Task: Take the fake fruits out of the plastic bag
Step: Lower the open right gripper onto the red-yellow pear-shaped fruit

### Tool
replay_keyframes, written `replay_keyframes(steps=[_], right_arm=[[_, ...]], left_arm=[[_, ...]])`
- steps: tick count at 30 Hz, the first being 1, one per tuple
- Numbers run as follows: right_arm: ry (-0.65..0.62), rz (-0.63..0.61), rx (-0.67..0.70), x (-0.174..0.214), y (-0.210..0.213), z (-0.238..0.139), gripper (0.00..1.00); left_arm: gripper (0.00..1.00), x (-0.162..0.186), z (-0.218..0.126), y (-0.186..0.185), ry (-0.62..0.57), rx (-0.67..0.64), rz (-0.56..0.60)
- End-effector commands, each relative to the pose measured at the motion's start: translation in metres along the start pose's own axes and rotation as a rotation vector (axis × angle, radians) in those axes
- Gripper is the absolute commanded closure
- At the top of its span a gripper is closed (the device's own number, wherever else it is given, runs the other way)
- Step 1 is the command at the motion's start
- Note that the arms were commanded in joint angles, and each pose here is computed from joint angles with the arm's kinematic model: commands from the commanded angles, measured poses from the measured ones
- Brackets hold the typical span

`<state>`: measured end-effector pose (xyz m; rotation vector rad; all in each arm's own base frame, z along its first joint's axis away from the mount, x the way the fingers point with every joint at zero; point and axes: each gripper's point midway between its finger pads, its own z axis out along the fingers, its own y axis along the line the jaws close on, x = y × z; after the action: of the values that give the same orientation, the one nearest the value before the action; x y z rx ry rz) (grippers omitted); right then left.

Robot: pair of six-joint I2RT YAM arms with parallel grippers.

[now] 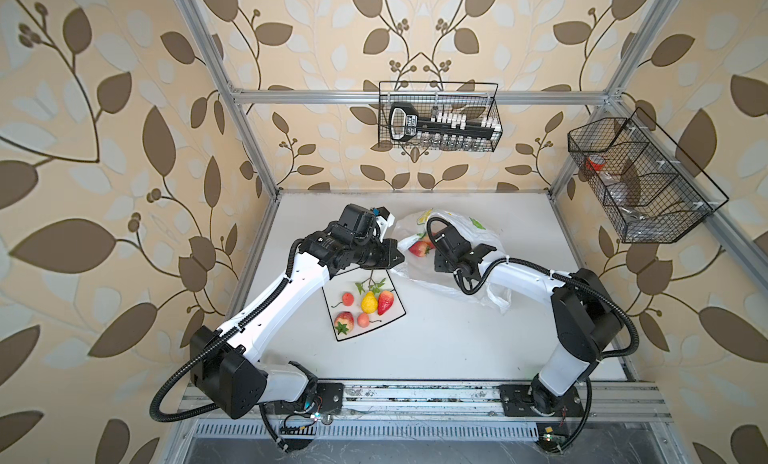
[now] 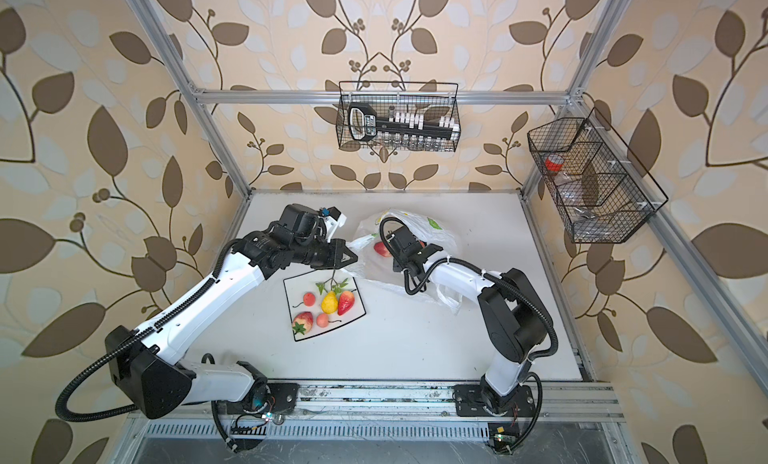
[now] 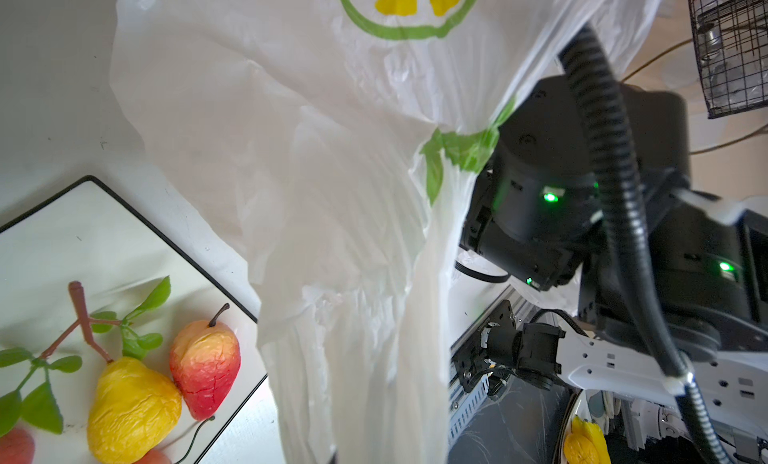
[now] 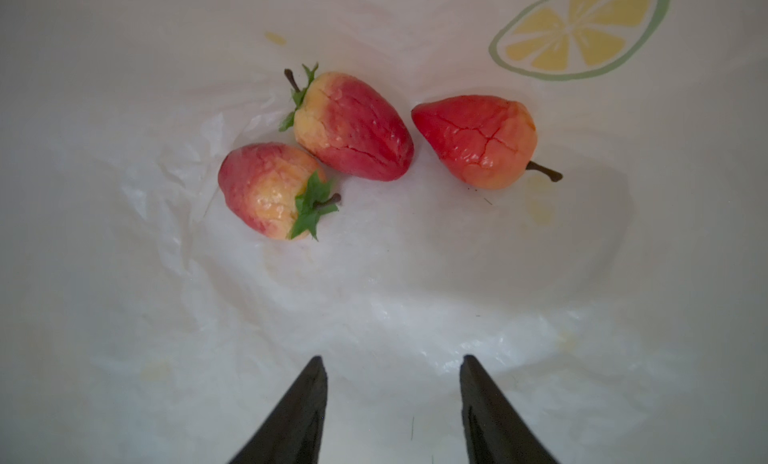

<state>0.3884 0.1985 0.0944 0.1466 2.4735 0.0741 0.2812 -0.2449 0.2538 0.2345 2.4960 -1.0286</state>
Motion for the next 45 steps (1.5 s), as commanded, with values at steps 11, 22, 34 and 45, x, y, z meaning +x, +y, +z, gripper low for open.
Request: replay_keyframes(steps=[11, 22, 34, 45], right_arm=[[0.01, 0.437, -0.101, -0.014, 0.01, 0.032, 0.35], [-0.048, 0.601, -0.126, -0.042, 0.0, 0.051, 0.3], [-0.062, 0.705, -0.097, -0.051, -0.005, 0.071, 0.26], [-0.076, 0.72, 0.015, -0.048, -0.037, 0.081, 0.25]], left_arm=[[1.0, 0.011, -0.005, -0.019, 0.0, 0.067, 0.001], [1.0, 0.028, 0.003, -0.033, 0.031, 0.083, 0.016], [1.0, 0.047, 0.006, -0.031, 0.069, 0.087, 0.007], [1.0, 0.077, 0.003, -0.02, 0.129, 0.075, -0.007]])
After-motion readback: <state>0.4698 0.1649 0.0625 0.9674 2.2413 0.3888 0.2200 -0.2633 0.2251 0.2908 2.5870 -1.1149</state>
